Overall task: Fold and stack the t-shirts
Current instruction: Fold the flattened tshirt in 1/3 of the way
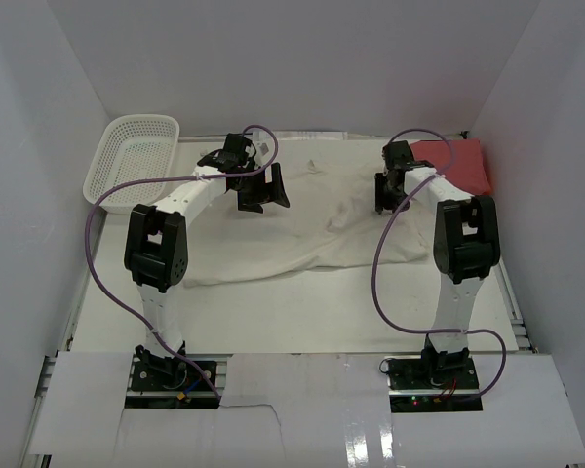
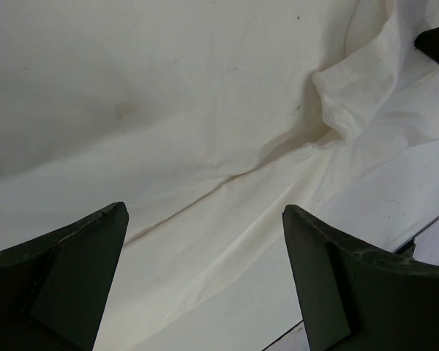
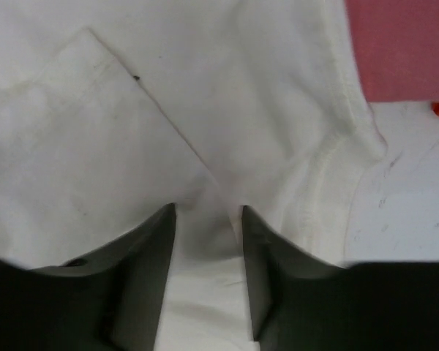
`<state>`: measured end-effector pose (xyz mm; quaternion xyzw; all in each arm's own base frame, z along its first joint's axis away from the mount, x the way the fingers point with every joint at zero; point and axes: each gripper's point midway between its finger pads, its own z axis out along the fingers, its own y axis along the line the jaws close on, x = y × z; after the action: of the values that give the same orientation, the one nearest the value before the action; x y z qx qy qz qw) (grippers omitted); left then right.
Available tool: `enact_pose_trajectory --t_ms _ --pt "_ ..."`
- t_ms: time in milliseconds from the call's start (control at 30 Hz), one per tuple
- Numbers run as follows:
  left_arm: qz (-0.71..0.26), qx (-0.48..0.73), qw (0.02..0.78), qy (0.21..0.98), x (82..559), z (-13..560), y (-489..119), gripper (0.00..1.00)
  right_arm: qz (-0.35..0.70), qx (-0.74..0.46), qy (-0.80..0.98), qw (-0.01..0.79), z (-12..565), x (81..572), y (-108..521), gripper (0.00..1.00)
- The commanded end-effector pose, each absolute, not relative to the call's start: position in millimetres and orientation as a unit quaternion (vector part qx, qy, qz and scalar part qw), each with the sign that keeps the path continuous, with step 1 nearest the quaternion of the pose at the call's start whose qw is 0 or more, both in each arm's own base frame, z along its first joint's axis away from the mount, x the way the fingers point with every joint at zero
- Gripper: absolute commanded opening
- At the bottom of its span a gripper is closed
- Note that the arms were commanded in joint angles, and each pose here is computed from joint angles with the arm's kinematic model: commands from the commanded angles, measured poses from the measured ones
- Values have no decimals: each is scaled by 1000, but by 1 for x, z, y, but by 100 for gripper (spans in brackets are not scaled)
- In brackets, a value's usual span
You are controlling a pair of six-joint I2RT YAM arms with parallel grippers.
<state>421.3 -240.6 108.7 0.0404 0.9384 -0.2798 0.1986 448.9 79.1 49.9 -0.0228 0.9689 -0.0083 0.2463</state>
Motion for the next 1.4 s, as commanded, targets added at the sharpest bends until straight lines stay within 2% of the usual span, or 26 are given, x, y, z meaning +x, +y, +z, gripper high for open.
enact_pose_trajectory --t_ms 0,100,233,433,467,533,567,600,667,767,1100,1367 --pt "-284 51 202 936 419 111 -244 98 5 -19 973 231 46 448 86 54" --pt "-282 53 199 937 418 110 -245 98 36 -27 963 267 69 455 99 62" --pt "-263 56 186 945 415 101 -244 98 49 -55 948 309 116 468 126 63" --pt "-249 57 154 955 384 100 -250 98 46 -141 942 300 145 456 198 61" --pt "-274 65 165 945 374 118 -261 98 49 -146 943 296 144 454 204 61" --pt "-277 61 157 946 350 114 -260 98 53 -154 943 290 139 448 215 59" --pt "-289 69 171 939 343 121 -268 98 57 -157 944 284 134 445 218 59" --pt "-310 58 171 934 317 129 -269 98 65 -162 946 272 125 440 227 58" --pt "-337 57 189 920 303 146 -278 98 62 -165 949 262 117 437 230 56" --pt "-336 54 175 924 279 124 -277 98 49 -167 955 240 98 436 233 54" --pt "-232 39 135 963 269 39 -245 98 2 -163 971 174 45 425 224 53" --pt "-187 -15 105 977 256 7 -201 98 -33 -157 971 175 48 419 211 53"
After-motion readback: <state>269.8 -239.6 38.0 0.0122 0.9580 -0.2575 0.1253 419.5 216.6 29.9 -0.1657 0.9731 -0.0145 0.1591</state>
